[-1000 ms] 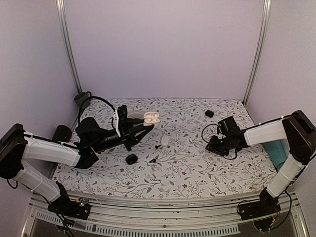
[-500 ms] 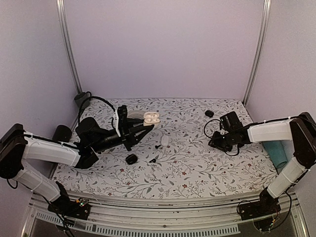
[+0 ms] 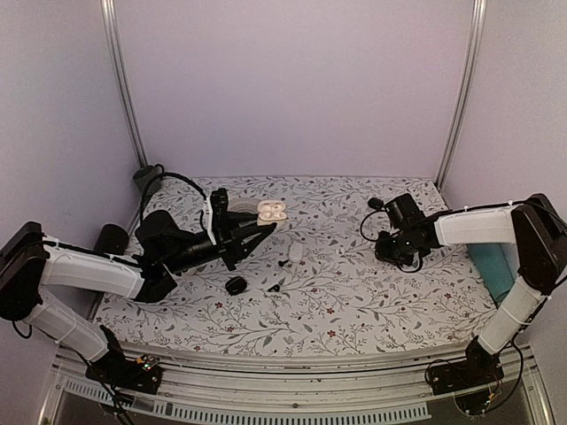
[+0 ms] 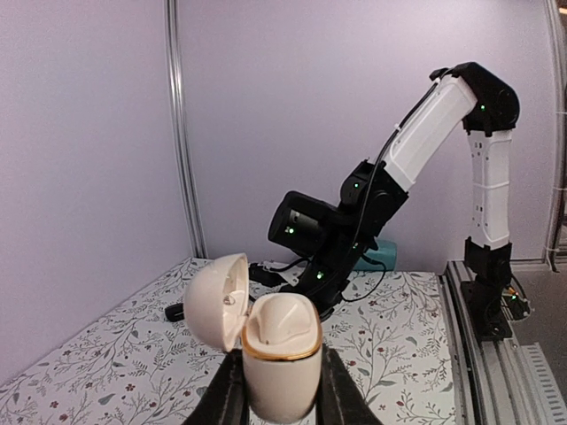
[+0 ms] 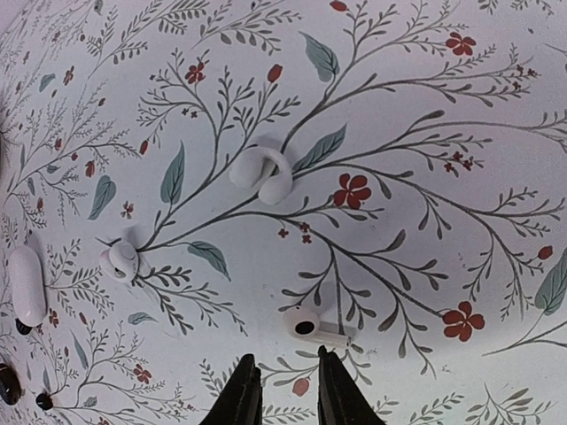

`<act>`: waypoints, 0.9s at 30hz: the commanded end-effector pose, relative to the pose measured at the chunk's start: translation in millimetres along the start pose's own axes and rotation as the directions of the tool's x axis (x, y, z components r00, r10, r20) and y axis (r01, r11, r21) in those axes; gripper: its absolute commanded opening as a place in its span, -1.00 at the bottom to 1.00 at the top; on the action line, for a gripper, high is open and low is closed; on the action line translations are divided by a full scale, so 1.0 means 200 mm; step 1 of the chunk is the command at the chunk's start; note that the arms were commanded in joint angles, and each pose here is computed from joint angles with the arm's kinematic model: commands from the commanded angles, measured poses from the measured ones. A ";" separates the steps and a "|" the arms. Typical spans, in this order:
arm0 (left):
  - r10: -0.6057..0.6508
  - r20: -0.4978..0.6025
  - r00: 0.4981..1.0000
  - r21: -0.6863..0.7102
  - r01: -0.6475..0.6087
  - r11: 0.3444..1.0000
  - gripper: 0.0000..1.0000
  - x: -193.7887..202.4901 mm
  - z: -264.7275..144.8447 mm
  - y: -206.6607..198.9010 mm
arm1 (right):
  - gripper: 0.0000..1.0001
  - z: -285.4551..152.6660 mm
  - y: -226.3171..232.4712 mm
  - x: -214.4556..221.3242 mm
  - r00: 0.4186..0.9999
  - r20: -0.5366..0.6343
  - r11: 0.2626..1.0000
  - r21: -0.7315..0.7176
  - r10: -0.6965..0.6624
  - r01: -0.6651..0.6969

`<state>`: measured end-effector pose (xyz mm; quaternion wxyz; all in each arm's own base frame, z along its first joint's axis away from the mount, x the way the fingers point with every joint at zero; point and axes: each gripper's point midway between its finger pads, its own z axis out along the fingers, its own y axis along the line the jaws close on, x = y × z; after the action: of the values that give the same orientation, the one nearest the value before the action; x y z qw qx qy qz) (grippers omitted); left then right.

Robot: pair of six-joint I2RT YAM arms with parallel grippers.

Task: Insert the wireless bluetooth earbuds into the charging case
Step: Adjust the right earbud at the center of the board.

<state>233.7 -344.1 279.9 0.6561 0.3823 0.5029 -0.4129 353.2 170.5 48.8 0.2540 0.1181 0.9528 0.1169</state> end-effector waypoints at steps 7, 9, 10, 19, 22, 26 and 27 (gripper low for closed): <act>0.009 0.020 1.000 -0.010 -0.009 1.000 -1.00 -0.03 -0.02 0.02 | -0.54 0.06 0.02 -0.02 0.999 -0.008 0.995 0.089 -0.041 0.041; 0.011 0.022 1.000 -0.013 -0.011 1.000 -1.00 -0.03 -0.03 0.02 | -0.54 0.07 0.01 -0.02 0.999 -0.011 0.993 0.104 -0.050 0.051; 0.012 0.022 1.000 -0.013 -0.011 1.000 -1.00 -0.03 -0.03 0.02 | -0.54 0.07 0.01 -0.02 0.999 -0.011 0.992 0.110 -0.053 0.054; 0.014 0.021 1.000 -0.014 -0.013 1.000 -1.00 -0.03 -0.03 0.02 | -0.54 0.08 0.03 -0.01 0.994 -0.012 0.982 0.155 -0.111 0.112; 0.015 0.024 1.000 -0.015 -0.015 1.000 -1.00 -0.04 -0.03 0.03 | -0.54 0.10 0.04 0.00 0.993 -0.021 0.979 0.164 -0.118 0.120; 0.016 0.024 1.000 -0.016 -0.016 1.000 -1.00 -0.04 -0.04 0.03 | -0.53 0.10 0.02 0.00 0.992 -0.025 0.975 0.185 -0.122 0.125; 0.016 0.023 1.000 -0.017 -0.016 1.000 -1.00 -0.04 -0.04 0.03 | -0.53 0.10 0.02 0.00 0.992 -0.022 0.974 0.190 -0.124 0.126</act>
<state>234.9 -341.3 274.7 0.6538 0.3820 0.5085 -0.4100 361.3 180.8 32.3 0.2396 0.0851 0.9666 0.0322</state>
